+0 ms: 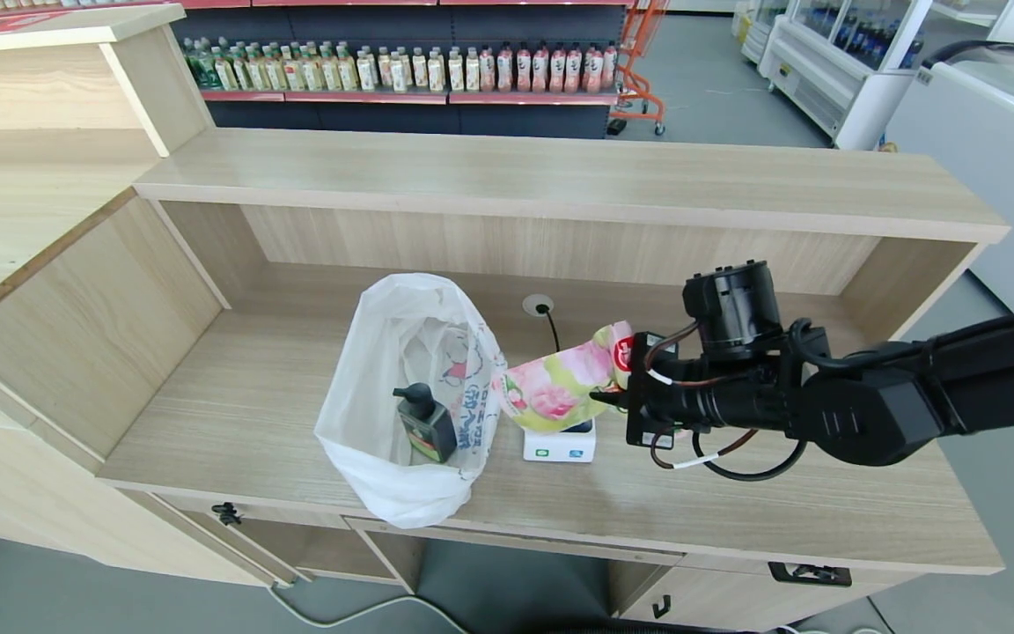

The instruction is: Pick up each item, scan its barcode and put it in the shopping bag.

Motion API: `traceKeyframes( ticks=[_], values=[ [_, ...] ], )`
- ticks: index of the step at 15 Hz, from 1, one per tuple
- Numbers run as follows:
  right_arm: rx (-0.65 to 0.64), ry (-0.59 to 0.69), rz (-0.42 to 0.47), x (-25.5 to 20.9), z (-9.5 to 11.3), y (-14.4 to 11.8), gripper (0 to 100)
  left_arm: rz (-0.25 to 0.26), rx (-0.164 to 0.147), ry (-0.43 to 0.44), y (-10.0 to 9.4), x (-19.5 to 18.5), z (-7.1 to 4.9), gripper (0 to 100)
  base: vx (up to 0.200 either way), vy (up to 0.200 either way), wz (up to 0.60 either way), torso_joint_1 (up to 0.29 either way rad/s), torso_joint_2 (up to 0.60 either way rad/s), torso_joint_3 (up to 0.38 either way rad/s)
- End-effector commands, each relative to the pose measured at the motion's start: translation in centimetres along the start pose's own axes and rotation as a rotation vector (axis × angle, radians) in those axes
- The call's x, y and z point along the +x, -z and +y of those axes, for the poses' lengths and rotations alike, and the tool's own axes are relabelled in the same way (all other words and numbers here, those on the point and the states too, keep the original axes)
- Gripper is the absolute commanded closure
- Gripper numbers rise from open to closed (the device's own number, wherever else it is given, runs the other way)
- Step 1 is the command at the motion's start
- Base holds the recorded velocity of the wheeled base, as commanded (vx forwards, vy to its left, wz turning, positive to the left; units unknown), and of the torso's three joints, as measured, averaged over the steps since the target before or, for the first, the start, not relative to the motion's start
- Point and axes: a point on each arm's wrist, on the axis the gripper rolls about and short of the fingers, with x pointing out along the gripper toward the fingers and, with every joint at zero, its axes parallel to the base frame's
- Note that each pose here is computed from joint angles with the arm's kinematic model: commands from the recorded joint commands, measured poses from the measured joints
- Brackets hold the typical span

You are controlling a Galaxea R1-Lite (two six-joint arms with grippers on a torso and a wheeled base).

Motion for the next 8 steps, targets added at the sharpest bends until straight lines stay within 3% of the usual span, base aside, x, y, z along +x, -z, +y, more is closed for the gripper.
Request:
traceKeyframes(
  ticks=[1,8],
  values=[
    [0.0,0.011,-0.003,0.49,-0.27,-0.09,100,-0.001,0.0,0.0,0.0,0.0,0.0,0,0.0,0.0,0.0,0.0,0.0,0.0],
    [-0.006,0.011,0.003,0.83,-0.23,0.2,100,-0.001,0.0,0.0,0.0,0.0,0.0,0,0.0,0.0,0.0,0.0,0.0,0.0]
  ],
)
